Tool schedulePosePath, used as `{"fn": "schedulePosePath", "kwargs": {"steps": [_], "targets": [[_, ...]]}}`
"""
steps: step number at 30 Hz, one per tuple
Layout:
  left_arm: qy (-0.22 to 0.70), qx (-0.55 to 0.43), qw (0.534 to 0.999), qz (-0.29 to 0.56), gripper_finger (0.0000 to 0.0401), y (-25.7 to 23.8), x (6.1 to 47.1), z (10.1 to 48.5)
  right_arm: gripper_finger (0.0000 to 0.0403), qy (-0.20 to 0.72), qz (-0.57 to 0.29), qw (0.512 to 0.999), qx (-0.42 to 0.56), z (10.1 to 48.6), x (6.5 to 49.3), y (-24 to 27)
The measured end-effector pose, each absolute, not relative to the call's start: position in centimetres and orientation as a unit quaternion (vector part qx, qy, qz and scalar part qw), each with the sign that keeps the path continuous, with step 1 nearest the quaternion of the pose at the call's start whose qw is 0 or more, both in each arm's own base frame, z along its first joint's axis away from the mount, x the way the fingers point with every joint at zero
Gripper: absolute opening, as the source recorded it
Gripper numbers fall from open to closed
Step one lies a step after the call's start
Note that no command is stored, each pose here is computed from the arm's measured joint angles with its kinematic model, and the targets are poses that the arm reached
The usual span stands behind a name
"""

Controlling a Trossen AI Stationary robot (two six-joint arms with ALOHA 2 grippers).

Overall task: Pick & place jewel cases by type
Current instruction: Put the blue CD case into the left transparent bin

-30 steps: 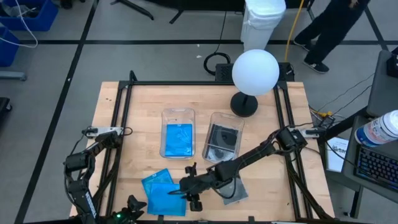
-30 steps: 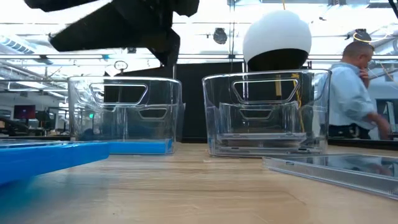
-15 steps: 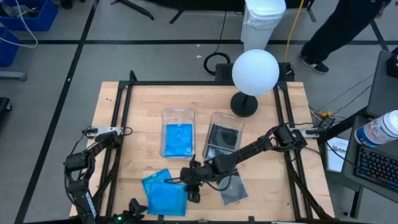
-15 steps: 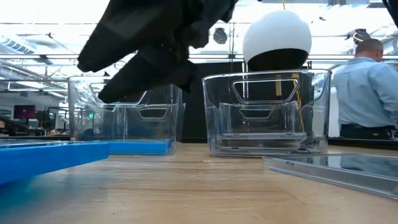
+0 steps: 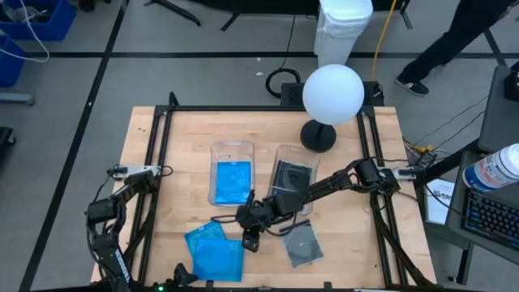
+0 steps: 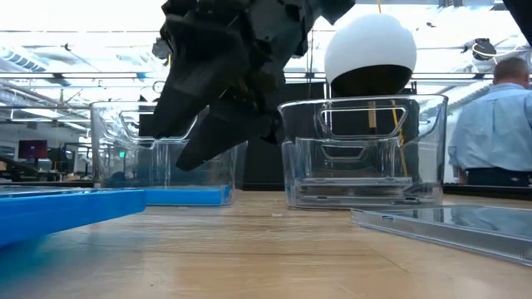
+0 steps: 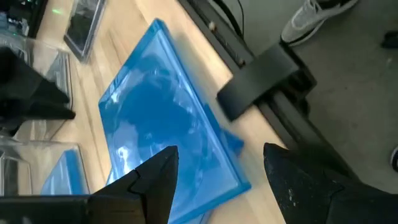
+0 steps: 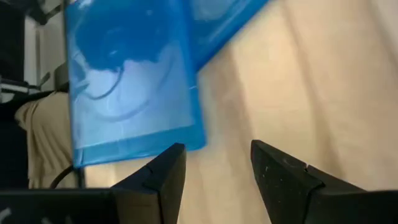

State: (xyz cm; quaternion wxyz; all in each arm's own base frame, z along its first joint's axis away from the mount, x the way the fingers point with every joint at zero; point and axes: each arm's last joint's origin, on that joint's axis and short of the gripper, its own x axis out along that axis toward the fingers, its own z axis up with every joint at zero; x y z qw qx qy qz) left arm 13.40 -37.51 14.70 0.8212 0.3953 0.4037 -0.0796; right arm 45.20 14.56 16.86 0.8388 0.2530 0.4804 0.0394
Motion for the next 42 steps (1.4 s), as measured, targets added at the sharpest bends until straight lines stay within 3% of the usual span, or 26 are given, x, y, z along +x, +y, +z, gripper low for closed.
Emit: {"fn": "schedulePosePath", "kwargs": {"steps": [9,17,26,42], "targets": [[0.397,0.393,0.827,-0.066,0.0239,-37.3,14.3,14.7,0.0174,0.503,0.033,0.822,0.265,14.8,44.5,14.2],[0.407,0.4,0.819,-0.065,0.0239,-36.6,14.0,13.5,0.0176,0.467,0.057,0.834,0.288,14.3,44.8,14.2],[0.401,0.401,0.823,-0.042,0.0239,-35.2,13.5,11.4,0.018,0.435,0.021,0.866,0.245,14.4,44.6,15.5],[0.397,0.412,0.819,-0.044,0.0239,-35.2,13.7,11.5,0.0177,0.444,0.029,0.846,0.294,13.2,43.7,16.4]]}}
